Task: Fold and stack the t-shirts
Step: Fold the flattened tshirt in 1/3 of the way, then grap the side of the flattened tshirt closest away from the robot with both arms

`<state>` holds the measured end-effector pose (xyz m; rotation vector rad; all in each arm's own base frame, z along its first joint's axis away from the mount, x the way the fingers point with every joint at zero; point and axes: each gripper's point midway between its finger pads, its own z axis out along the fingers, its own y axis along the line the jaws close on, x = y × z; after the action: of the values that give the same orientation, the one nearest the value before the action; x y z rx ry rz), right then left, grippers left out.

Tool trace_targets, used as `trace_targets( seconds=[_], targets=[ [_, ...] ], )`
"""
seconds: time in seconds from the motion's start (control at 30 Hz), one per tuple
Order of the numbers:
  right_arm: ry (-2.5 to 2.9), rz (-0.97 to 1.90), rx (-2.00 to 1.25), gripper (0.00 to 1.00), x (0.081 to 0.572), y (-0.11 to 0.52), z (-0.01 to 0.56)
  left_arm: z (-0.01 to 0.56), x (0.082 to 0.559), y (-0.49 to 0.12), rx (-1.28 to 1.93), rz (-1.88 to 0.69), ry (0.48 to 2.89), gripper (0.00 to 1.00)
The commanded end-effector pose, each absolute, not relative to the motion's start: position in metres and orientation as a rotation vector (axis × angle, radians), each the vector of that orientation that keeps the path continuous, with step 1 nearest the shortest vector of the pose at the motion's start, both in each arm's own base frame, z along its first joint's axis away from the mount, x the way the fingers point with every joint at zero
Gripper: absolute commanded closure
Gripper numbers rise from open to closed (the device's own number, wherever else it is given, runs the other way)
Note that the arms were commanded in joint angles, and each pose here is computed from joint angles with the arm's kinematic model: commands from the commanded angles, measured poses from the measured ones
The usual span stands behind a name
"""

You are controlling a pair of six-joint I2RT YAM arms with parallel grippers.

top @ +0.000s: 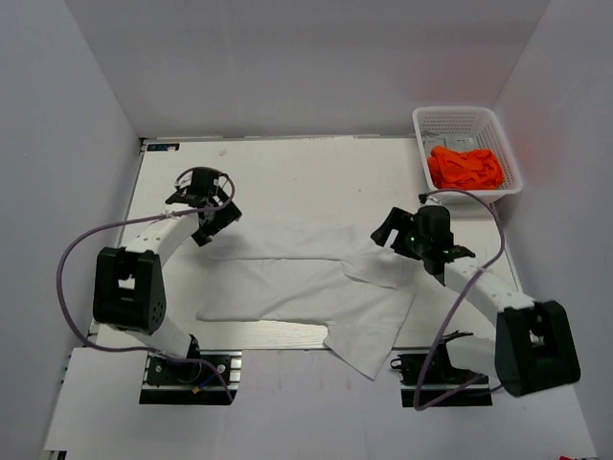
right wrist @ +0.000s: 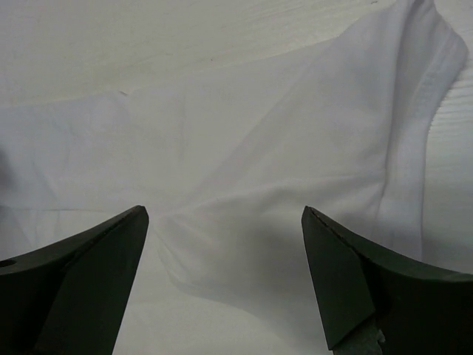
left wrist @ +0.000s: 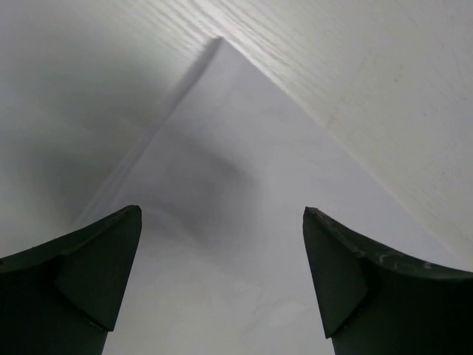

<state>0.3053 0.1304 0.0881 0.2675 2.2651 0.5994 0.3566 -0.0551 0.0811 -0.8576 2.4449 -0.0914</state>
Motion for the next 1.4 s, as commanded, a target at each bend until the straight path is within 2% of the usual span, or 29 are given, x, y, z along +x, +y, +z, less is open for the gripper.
trace_targets(
  seconds=[0.0,0.33,0.4,0.47,0.53,0.57,0.63,0.67,0.73,0.77,0.9,1.07,1.1,1.13,1.17,1.2,1.23,1.27,1.33,1.37],
  targets=[
    [2.207,0.665,0.236,0.10,0.338,0.147,0.096,0.072,0.384,-0.094,-0.693,-0.318,2.495,0.00],
    [2.447,0.432,0.286,0.10,0.377,0.134,0.034,-0.007,0.385,-0.095,-0.751,-0.201,2.699,0.00],
    [2.519,0.357,0.305,0.10,0.375,0.126,0.014,-0.009,0.396,-0.087,-0.791,-0.187,2.679,0.00],
    [2.523,0.298,0.313,0.10,0.396,0.121,0.007,-0.011,0.407,-0.083,-0.815,-0.138,2.679,0.00],
    [2.475,0.204,0.353,0.10,0.422,0.112,0.006,-0.012,0.414,-0.074,-0.846,-0.048,2.673,0.00],
    [2.462,0.180,0.364,0.10,0.428,0.108,0.006,-0.001,0.433,-0.075,-0.840,-0.055,2.637,0.00],
    [2.433,0.139,0.363,0.10,0.448,0.104,0.009,-0.010,0.442,-0.075,-0.847,-0.024,2.661,0.00],
    [2.384,0.146,0.357,0.10,0.471,0.106,0.025,0.001,0.462,-0.077,-0.840,-0.042,2.615,0.00],
    [2.406,0.118,0.336,0.10,0.479,0.104,0.020,0.009,0.483,-0.075,-0.846,-0.057,2.585,0.00],
    [2.368,0.133,0.307,0.10,0.498,0.109,0.034,0.016,0.488,-0.076,-0.844,-0.065,2.572,0.00],
    [2.292,0.200,0.195,0.10,0.513,0.126,0.077,0.060,0.510,-0.073,-0.821,-0.080,2.466,0.00],
    [2.179,0.353,0.076,0.10,0.478,0.144,0.133,0.106,0.477,-0.052,-0.847,-0.018,2.358,0.00],
    [2.227,0.366,0.080,0.10,0.459,0.143,0.115,0.114,0.456,-0.047,-0.867,-0.017,2.339,0.00],
    [2.199,0.378,0.083,0.10,0.448,0.144,0.130,0.116,0.444,-0.046,-0.894,-0.023,2.333,0.00],
    [2.261,0.359,0.112,0.10,0.425,0.136,0.104,0.117,0.432,-0.043,-0.918,-0.018,2.324,0.00],
    [2.199,0.373,0.132,0.10,0.417,0.133,0.130,0.096,0.405,-0.040,-0.950,0.015,2.370,0.00],
    [2.205,0.370,0.151,0.10,0.409,0.130,0.128,0.108,0.392,-0.036,-0.970,0.007,2.332,0.00],
    [2.250,0.368,0.182,0.10,0.391,0.126,0.113,0.103,0.377,-0.038,-0.991,0.007,2.344,0.00],
    [2.224,0.397,0.186,0.10,0.365,0.124,0.122,0.079,0.338,-0.031,-1.035,0.073,2.405,0.00],
    [2.278,0.399,0.204,0.10,0.347,0.120,0.104,0.073,0.318,-0.026,-1.086,0.102,2.403,0.00]
  ],
)
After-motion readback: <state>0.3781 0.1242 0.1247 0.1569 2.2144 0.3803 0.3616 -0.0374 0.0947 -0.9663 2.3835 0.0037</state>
